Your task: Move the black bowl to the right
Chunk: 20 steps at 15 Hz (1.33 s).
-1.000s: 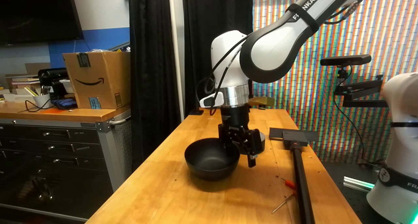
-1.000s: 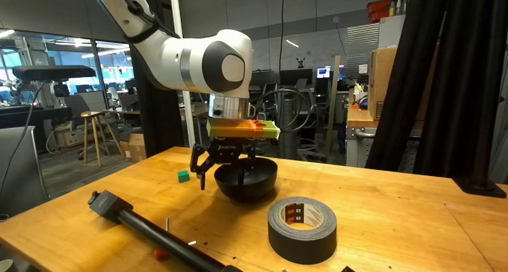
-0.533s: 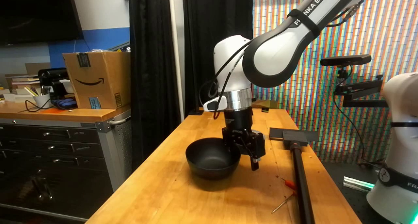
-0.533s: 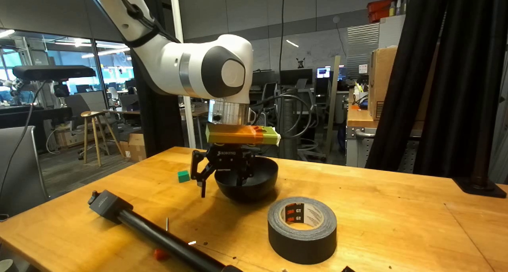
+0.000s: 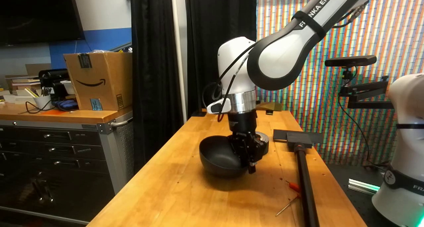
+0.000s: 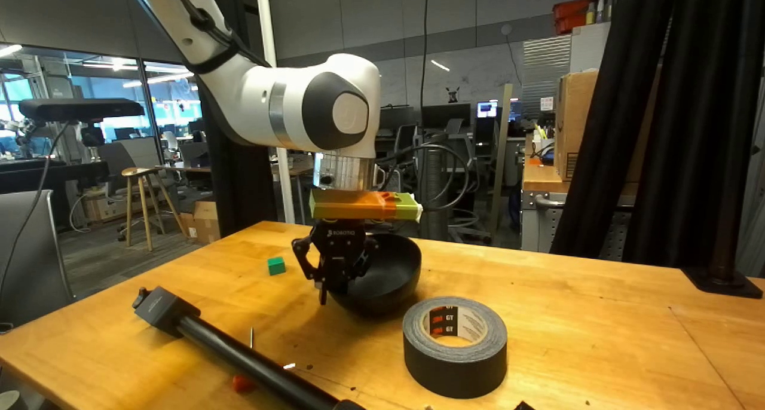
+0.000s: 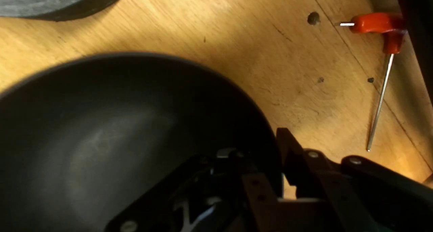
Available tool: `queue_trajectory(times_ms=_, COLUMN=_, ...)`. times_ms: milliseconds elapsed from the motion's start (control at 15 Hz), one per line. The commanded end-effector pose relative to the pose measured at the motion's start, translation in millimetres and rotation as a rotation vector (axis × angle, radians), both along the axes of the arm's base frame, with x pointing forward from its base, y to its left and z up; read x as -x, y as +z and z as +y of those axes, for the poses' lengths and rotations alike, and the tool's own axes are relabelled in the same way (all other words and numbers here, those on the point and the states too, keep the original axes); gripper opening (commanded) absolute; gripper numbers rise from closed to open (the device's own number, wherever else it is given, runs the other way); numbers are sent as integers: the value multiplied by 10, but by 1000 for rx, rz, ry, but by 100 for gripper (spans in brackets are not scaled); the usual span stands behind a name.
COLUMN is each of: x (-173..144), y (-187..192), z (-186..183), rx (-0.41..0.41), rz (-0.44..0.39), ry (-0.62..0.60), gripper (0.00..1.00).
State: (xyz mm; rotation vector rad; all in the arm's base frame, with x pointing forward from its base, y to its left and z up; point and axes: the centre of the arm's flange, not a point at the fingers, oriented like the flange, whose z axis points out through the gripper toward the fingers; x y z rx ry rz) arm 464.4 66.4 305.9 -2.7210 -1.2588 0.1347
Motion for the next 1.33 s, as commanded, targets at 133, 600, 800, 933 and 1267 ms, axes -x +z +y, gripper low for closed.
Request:
queue_trajectory(times_ms=133, x=70, y=98, z=10, rx=-10, rz=-40, ry=-19, gripper=4)
queue_trajectory(times_ms=600, x=-40, y=331, z=-86, rx=3, rz=-112, ry=-59, gripper=2)
queue_trajectory(times_ms=800, x=-105, y=518, z=-212, rx=20, rz=-150, ry=-92, gripper=2)
queue_trajectory(times_ms=933, x=-167, y=646, z=-334, rx=34, rz=-180, ry=-120, gripper=2)
queue_trajectory(times_ms=1267, x=-344, y=1035, z=-479, rx=59, rz=-265, ry=-179, gripper=2)
